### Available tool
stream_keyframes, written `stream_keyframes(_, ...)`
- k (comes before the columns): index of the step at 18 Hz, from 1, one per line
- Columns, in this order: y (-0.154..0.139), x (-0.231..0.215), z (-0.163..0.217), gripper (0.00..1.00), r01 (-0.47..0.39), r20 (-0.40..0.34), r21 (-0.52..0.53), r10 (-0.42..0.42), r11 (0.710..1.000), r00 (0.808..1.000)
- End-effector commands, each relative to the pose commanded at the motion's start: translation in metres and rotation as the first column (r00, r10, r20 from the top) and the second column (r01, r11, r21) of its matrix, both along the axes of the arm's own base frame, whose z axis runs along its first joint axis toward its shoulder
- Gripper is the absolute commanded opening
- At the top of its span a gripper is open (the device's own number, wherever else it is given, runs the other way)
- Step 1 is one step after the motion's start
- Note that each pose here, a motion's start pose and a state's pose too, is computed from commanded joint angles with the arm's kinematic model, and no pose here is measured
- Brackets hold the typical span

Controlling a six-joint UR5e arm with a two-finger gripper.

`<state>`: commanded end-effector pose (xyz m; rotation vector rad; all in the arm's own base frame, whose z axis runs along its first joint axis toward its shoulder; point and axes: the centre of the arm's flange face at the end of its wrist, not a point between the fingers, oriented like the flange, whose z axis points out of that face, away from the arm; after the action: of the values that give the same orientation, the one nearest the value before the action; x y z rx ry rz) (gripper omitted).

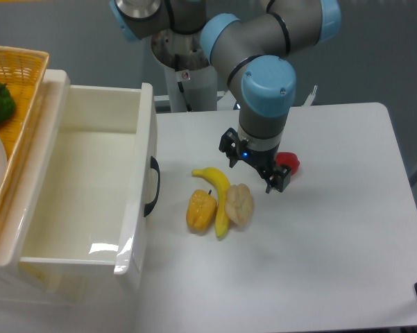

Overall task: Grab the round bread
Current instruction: 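Move the gripper above the round tan bread bun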

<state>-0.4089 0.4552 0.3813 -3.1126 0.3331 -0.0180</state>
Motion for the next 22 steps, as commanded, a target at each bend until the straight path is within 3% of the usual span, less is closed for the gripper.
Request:
stream_keyframes(8, -0.004, -0.003, -0.007, 1.00, -0.012, 0.013, -0.008, 0.012, 1.000, 1.000)
stream_keyframes(22, -0.010, 0.001, -0.079, 1.00, -0.084, 0.037, -0.025, 0.085, 0.996, 0.996)
